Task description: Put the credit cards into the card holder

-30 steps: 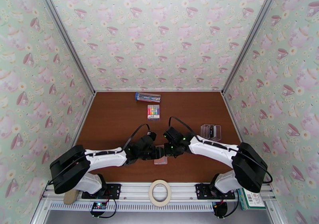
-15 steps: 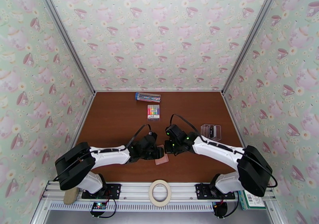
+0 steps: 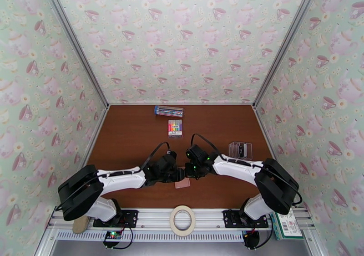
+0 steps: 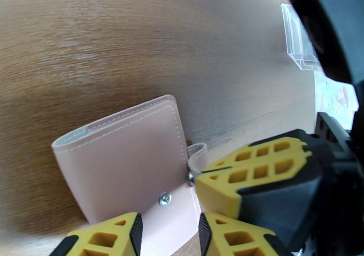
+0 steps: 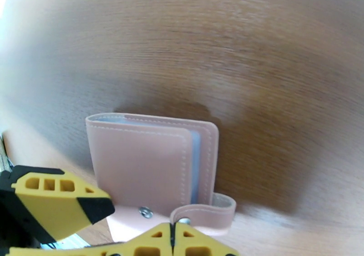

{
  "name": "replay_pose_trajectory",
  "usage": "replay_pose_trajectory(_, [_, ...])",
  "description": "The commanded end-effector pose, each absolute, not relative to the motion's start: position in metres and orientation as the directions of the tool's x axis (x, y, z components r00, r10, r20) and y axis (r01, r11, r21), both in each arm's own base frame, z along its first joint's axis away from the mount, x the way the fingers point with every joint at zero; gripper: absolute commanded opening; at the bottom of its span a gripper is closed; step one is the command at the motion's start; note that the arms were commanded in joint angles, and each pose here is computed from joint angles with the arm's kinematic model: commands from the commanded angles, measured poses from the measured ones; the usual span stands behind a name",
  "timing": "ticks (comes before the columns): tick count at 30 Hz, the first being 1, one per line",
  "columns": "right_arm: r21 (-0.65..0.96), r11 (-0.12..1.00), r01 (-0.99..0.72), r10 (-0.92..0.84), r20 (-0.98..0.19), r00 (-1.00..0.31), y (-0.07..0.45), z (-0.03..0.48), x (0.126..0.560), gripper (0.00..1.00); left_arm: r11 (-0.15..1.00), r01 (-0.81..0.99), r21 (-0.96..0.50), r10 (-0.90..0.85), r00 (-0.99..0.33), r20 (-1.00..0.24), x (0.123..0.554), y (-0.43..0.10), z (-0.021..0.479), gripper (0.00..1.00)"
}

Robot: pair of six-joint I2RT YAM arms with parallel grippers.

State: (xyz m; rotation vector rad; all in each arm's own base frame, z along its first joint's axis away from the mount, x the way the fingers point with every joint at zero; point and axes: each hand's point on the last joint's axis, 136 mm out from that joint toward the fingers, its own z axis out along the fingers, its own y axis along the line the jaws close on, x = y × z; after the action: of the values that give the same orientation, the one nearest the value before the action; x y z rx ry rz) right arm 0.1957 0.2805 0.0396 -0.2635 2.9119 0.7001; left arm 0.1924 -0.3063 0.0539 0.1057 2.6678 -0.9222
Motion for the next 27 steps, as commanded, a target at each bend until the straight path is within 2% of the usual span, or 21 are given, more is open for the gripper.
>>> replay_pose_trajectory(1, [0.439,0.881,-0.179,-0.133,-0.133,-0.982,0.28,0.027,0.191,0.0,0.776,0.175,-0.607,-0.064,-0.934,-0.351,0.197,-0.302,0.066,0.41])
replay_pose_trajectory(6, [0.43,0.885,-0.176,-0.132,-0.13,-0.983,0.278,0.024,0.19,0.0,0.801,0.123,-0.585,-0.098,-0.939,-0.331,0.198,-0.283,0.058,0.4])
replay_pose_trajectory(10, [0.429,0.885,-0.179,-0.129,-0.143,-0.981,0.278,0.028,0.193,0.0,0.841,0.072,-0.537,-0.096,-0.955,-0.279,0.194,-0.274,0.04,0.34])
replay_pose_trajectory(27, [0.436,0.879,-0.193,-0.133,-0.166,-0.977,0.279,0.042,0.195,0.0,0.848,0.055,-0.528,-0.076,-0.971,-0.224,0.192,-0.282,0.02,0.25])
